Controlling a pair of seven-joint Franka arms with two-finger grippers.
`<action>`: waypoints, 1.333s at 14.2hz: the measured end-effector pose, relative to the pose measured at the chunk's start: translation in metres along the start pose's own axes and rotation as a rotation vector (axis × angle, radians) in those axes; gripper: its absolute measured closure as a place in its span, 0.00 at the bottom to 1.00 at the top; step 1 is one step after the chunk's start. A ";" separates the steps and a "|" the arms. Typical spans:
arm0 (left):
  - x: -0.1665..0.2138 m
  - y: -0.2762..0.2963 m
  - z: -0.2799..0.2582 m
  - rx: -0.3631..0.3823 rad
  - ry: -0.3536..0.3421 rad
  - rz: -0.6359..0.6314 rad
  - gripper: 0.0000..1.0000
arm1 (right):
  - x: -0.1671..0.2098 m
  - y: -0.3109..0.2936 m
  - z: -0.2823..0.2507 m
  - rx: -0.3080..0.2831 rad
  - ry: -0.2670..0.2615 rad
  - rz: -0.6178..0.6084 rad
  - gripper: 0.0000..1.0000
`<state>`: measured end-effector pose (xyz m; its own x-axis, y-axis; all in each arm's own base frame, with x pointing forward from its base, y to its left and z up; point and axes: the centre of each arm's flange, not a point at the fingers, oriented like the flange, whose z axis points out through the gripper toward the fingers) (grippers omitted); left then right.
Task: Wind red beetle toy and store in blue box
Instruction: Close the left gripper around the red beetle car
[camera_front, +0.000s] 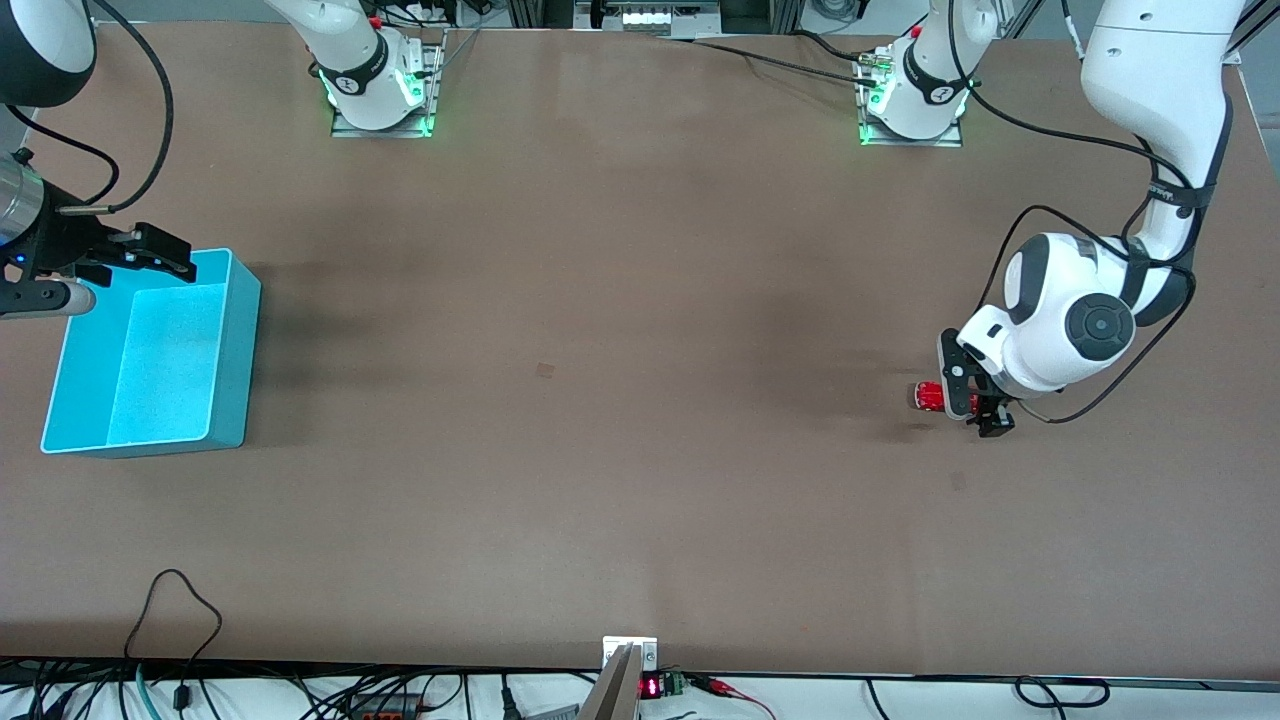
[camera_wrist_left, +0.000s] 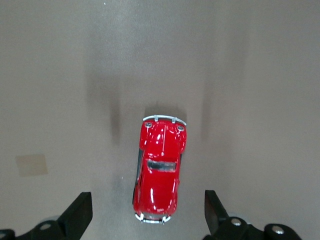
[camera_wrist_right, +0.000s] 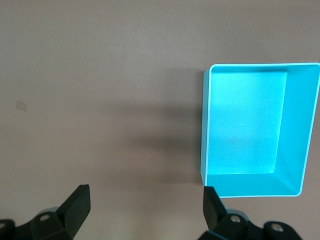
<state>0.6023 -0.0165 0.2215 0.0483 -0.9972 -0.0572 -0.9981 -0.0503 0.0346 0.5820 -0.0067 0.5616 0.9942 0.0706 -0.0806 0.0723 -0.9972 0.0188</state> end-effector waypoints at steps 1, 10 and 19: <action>0.001 0.003 0.006 0.012 0.004 0.002 0.02 | 0.000 0.000 0.000 0.000 0.000 0.000 0.00; 0.003 0.016 0.025 0.028 0.013 0.028 0.46 | 0.000 -0.002 0.000 0.000 0.001 -0.004 0.00; 0.002 0.015 0.023 0.035 0.013 0.030 0.62 | 0.001 -0.014 0.000 0.000 0.001 -0.022 0.00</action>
<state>0.5870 -0.0178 0.1986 0.0189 -0.9989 -0.0433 -0.9998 -0.0189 0.0008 0.5820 0.0070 0.5616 0.9925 0.0930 -0.0798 0.0946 -0.9954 0.0170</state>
